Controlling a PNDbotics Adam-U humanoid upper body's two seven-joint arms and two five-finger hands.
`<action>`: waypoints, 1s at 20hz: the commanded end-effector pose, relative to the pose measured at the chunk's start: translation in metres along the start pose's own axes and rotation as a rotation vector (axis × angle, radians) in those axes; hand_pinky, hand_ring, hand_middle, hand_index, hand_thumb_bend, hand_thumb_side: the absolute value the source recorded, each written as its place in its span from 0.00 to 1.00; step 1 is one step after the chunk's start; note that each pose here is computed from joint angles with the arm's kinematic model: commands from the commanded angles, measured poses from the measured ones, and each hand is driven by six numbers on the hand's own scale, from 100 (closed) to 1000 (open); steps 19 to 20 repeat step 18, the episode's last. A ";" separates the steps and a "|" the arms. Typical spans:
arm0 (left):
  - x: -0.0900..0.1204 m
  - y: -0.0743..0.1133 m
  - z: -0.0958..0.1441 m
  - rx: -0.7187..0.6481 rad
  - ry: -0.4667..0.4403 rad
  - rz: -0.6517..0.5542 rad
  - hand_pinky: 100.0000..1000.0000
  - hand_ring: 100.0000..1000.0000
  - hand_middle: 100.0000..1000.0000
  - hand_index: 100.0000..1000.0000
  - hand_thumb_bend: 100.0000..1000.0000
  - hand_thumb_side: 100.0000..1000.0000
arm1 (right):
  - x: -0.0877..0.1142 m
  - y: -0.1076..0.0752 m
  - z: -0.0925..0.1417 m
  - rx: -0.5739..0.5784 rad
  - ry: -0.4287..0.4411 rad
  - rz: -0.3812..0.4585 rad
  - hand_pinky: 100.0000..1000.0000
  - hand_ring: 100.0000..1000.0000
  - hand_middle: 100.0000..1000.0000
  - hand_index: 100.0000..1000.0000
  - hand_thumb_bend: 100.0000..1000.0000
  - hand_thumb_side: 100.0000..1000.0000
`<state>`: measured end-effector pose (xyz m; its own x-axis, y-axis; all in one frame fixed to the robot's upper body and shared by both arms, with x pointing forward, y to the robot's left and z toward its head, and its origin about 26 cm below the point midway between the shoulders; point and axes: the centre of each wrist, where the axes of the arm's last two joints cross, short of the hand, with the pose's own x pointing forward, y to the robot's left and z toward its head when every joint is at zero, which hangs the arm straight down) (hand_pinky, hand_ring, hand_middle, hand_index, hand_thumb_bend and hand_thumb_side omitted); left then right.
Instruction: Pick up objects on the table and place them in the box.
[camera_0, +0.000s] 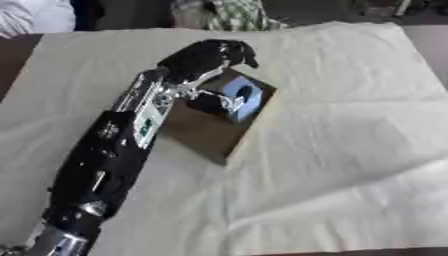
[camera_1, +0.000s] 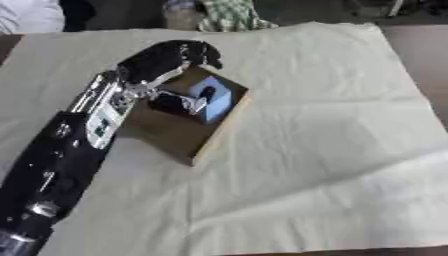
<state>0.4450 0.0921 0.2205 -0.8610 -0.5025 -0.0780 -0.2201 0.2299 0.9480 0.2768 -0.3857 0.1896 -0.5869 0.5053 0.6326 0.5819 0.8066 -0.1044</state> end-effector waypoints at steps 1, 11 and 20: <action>0.004 0.035 -0.001 0.105 -0.052 0.048 0.73 0.78 0.73 0.79 0.00 0.37 | 0.007 -0.005 -0.009 -0.002 -0.041 0.017 0.65 0.70 0.52 0.77 0.00 0.49; 0.008 0.103 0.052 0.260 -0.157 0.236 0.68 0.76 0.73 0.78 0.00 0.47 | 0.014 -0.010 -0.013 -0.031 -0.074 0.052 0.65 0.70 0.52 0.77 0.00 0.49; 0.004 0.117 0.105 0.331 -0.155 0.328 0.64 0.73 0.71 0.76 0.00 0.53 | 0.019 -0.013 -0.017 -0.054 -0.101 0.079 0.66 0.70 0.53 0.77 0.00 0.49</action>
